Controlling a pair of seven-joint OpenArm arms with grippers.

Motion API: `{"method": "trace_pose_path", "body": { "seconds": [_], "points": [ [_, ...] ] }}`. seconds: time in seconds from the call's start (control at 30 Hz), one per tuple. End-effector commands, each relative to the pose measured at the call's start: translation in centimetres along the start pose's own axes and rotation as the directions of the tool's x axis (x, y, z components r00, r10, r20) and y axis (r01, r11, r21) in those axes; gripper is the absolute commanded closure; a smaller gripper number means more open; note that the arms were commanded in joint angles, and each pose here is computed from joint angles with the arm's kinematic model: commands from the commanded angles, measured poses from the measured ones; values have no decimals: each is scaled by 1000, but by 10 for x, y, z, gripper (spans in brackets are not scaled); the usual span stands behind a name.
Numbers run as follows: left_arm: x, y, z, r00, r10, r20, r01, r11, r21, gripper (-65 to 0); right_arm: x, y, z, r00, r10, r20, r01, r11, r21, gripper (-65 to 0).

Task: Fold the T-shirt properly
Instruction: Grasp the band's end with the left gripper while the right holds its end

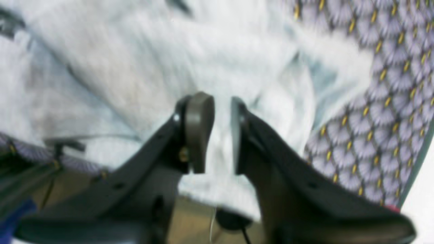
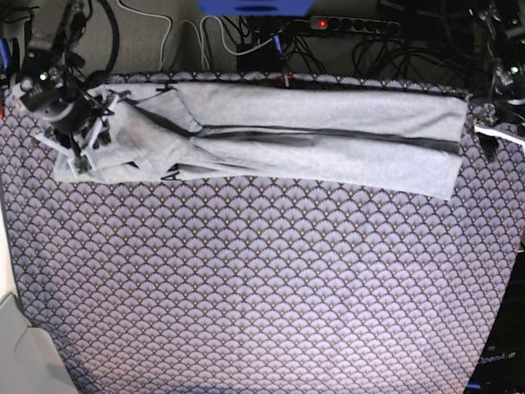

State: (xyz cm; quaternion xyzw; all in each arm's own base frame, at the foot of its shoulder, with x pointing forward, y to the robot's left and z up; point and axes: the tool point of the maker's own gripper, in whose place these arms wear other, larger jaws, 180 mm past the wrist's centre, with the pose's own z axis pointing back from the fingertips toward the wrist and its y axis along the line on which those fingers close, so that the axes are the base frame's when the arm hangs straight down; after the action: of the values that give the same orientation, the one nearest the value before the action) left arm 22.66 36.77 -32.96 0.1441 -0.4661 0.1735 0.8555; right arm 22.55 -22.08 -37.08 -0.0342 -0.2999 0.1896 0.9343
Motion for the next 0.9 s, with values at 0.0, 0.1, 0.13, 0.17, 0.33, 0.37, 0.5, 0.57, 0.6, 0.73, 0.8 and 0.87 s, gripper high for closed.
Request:
{"method": "trace_pose_path", "body": {
  "seconds": [0.0, 0.1, 0.13, 0.17, 0.33, 0.37, 0.5, 0.57, 0.6, 0.73, 0.8, 0.87],
  "points": [
    [18, 1, -1, 998, -7, 58, 7, 1000, 2, -470, 2, -3, -2, 1000, 4, 5, -4, 1000, -1, -77],
    [15, -3, -6, 998, 27, 52, -27, 1000, 0, -471, -6, -4, -15, 999, -21, -26, 21, 1000, 22, -71],
    [15, -5, -6, 998, 32, 54, -32, 999, -3, -471, -11, -7, -18, 999, -22, -42, 23, 999, 24, -70],
    [16, -7, -7, 998, 36, 56, -36, 999, -6, -471, -13, -10, -21, 999, -22, -49, 23, 999, 26, -70],
    [7, -29, -14, 999, 32, 31, -30, 998, -58, -471, -27, -11, -29, 996, -35, -79, 38, 998, 43, -69],
    [6, -30, -18, 999, 37, 23, -36, 998, -60, -471, -29, -11, -31, 996, -40, -78, 44, 998, 48, -69],
    [-2, -31, -32, 998, 64, -5, -64, 996, -54, -471, -42, -7, -39, 992, -64, -106, 72, 995, 70, -69],
    [-3, -32, -38, 997, 76, -15, -76, 996, -52, -471, -46, -6, -41, 991, -70, -118, 79, 994, 74, -69],
    [-4, -36, -40, 997, 78, -20, -79, 995, -59, -471, -46, -6, -41, 991, -70, -118, 79, 994, 74, -69],
    [-16, -53, -48, 997, 57, -56, -62, 993, -98, -471, -46, -5, -41, 991, -69, -118, 78, 994, 76, -69],
    [-14, -60, -52, 997, 55, -57, -61, 992, -110, -471, -46, -5, -41, 991, -69, -118, 78, 994, 76, -69],
    [-19, -68, -52, 997, 45, -69, -53, 990, -127, -471, -46, -5, -41, 991, -69, -118, 78, 994, 76, -69]
  ]
}}
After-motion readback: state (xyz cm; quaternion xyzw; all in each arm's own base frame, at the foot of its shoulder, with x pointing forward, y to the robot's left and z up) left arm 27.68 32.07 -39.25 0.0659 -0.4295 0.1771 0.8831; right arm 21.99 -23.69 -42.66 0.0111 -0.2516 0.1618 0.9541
